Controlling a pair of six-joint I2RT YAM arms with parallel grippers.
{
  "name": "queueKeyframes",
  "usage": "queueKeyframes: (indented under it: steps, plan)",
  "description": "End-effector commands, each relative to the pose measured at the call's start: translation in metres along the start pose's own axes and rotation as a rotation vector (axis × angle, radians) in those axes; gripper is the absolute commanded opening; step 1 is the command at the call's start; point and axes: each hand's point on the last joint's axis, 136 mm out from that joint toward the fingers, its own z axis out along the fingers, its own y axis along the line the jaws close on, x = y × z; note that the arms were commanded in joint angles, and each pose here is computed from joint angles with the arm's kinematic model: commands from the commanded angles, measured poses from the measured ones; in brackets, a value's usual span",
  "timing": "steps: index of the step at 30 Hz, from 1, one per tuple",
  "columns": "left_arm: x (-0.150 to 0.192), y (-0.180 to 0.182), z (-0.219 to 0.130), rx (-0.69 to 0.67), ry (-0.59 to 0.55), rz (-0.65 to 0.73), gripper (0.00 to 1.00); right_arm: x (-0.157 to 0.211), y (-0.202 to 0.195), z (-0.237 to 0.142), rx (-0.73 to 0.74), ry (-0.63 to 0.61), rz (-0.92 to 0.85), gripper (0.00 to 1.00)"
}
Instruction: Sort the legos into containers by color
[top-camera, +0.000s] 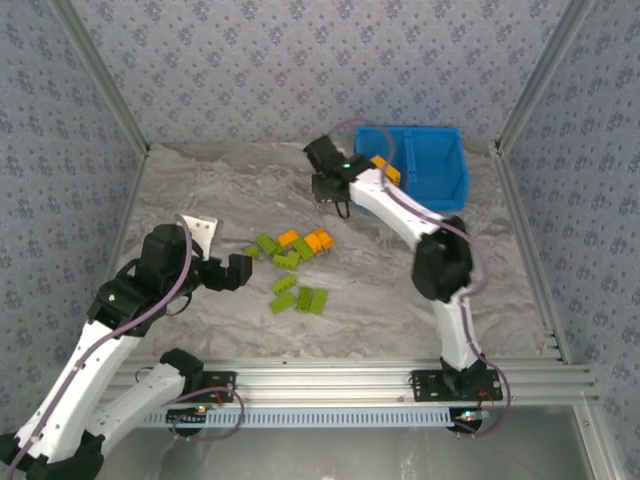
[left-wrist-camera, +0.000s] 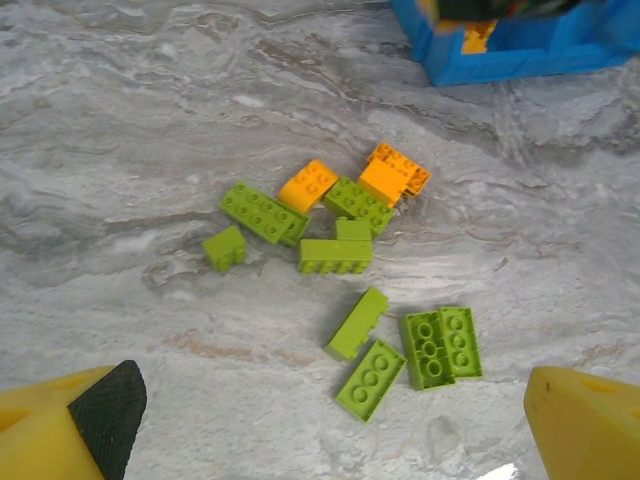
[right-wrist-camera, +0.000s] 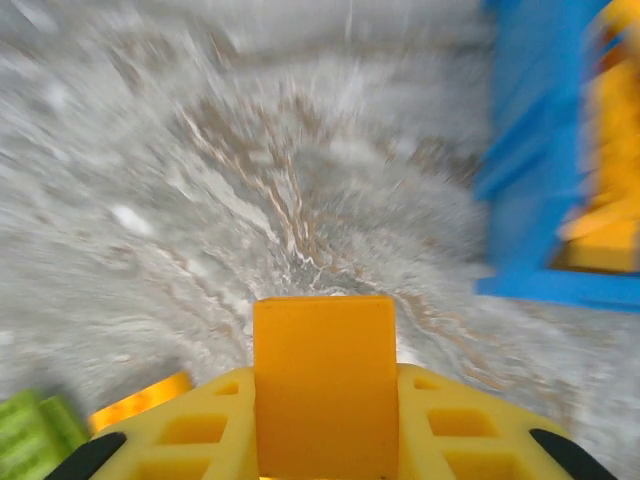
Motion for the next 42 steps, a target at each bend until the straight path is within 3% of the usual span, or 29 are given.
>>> queueKeyframes:
  steps: [1,5,9,18,23,26,28,34,38,42]
  plan:
    - [-0.013,-0.018,0.005,0.094,-0.045,-0.021,0.99,-0.032,-0.032,-0.049,0.043,-0.166,-0.008,0.26]
    - [-0.013,-0.023,0.01,0.123,-0.028,-0.038,0.99,-0.043,-0.085,-0.039,0.111,-0.159,0.053,0.26]
    - [-0.007,-0.022,0.009,0.119,-0.014,-0.058,0.99,-0.055,-0.12,0.003,0.116,-0.131,0.102,0.26]
    - [0.008,-0.016,0.002,0.103,0.005,-0.12,0.99,-0.095,-0.152,0.092,0.172,-0.086,0.115,0.3]
    - [0.017,-0.009,0.006,0.074,0.016,-0.15,0.99,-0.107,-0.161,0.109,0.218,-0.092,0.098,0.42]
    - [0.023,-0.002,0.014,0.029,0.052,-0.186,0.99,-0.118,-0.163,0.096,0.212,-0.117,0.103,0.59]
    - [0.026,0.001,0.023,0.005,0.085,-0.214,0.99,-0.124,-0.163,0.079,0.204,-0.127,0.107,0.64]
    - [0.034,0.001,0.061,-0.041,0.221,-0.286,0.99,-0.122,-0.144,0.001,0.147,-0.136,0.032,0.66]
    - [0.032,-0.007,0.093,-0.02,0.272,-0.324,0.97,-0.087,-0.115,-0.064,0.021,-0.144,-0.035,0.67]
    - [0.02,-0.014,0.126,-0.003,0.29,-0.322,0.95,-0.025,-0.094,-0.119,-0.118,-0.164,-0.059,0.69]
